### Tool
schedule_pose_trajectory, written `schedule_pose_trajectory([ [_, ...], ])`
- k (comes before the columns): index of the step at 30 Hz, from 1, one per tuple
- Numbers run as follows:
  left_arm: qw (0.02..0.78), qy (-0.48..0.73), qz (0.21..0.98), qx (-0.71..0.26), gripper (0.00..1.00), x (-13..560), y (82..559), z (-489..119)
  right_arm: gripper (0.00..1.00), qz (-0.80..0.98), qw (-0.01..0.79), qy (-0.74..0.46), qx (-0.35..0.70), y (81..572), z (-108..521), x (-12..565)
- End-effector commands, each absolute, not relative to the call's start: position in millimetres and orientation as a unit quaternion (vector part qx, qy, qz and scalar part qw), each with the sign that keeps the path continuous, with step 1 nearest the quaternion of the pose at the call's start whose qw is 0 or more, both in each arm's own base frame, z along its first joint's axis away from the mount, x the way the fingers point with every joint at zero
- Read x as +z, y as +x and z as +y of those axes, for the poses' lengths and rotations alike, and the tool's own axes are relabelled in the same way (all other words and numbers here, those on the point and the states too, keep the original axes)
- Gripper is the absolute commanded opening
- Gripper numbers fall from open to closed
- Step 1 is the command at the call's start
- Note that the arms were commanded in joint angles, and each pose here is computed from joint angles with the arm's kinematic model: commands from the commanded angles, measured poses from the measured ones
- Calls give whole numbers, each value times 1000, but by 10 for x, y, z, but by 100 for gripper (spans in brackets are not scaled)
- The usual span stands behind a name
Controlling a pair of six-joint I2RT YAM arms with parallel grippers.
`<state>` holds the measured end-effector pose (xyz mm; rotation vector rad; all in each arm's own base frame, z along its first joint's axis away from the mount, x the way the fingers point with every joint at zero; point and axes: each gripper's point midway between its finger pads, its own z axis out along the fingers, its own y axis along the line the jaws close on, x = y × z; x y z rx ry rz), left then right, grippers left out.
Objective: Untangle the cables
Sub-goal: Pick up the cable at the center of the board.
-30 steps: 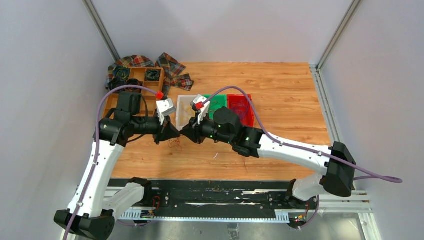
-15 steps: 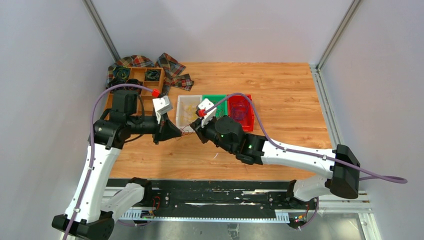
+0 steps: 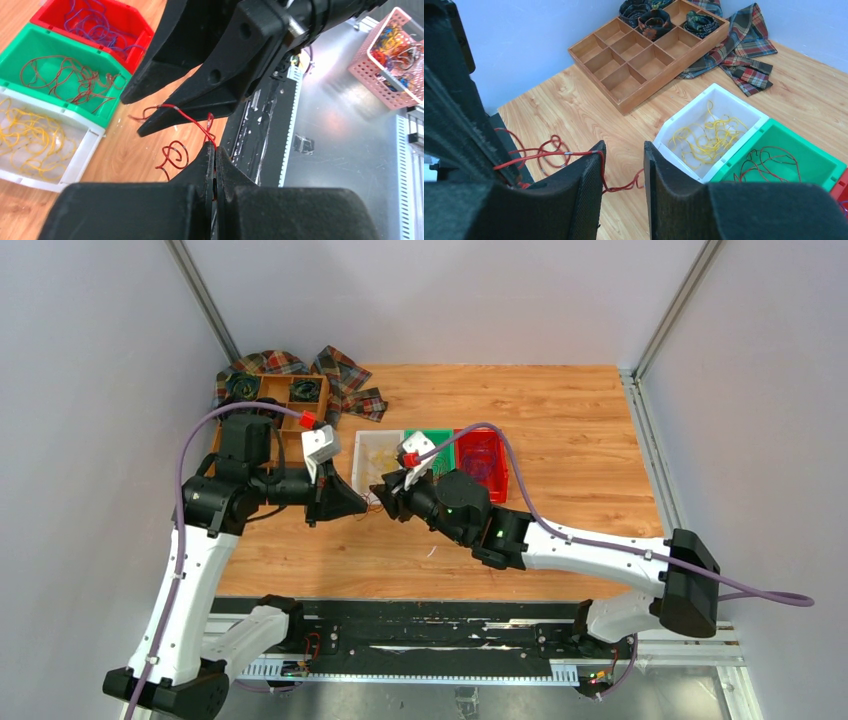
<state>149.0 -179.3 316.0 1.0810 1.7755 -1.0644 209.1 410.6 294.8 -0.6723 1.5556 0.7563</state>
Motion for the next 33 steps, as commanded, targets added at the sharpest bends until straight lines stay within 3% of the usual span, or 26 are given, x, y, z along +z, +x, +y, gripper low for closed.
schedule_pose_trajectory([
  [1,394,434,668,-459,0,3397,1320,-1863,35,669,620,-259,317,2217,4093,2936],
  [5,402,437,655,-467,0,3548,1263,-1878,35,694,627,-255,245,2391,3844,2605],
  [11,433,448,644,-444,0,3733,1261,-1849,37,733,601,-227,223,2483,3266,2165],
  [15,450,452,646,-419,0,3764,1335,-1820,51,744,597,-220,205,2460,3001,2113],
  [21,458,453,654,-397,0,3729,1418,-1788,54,734,612,-227,188,2451,2819,2332],
  [33,436,460,682,-365,0,3367,1700,-1751,67,611,581,-347,411,1830,3560,3334],
])
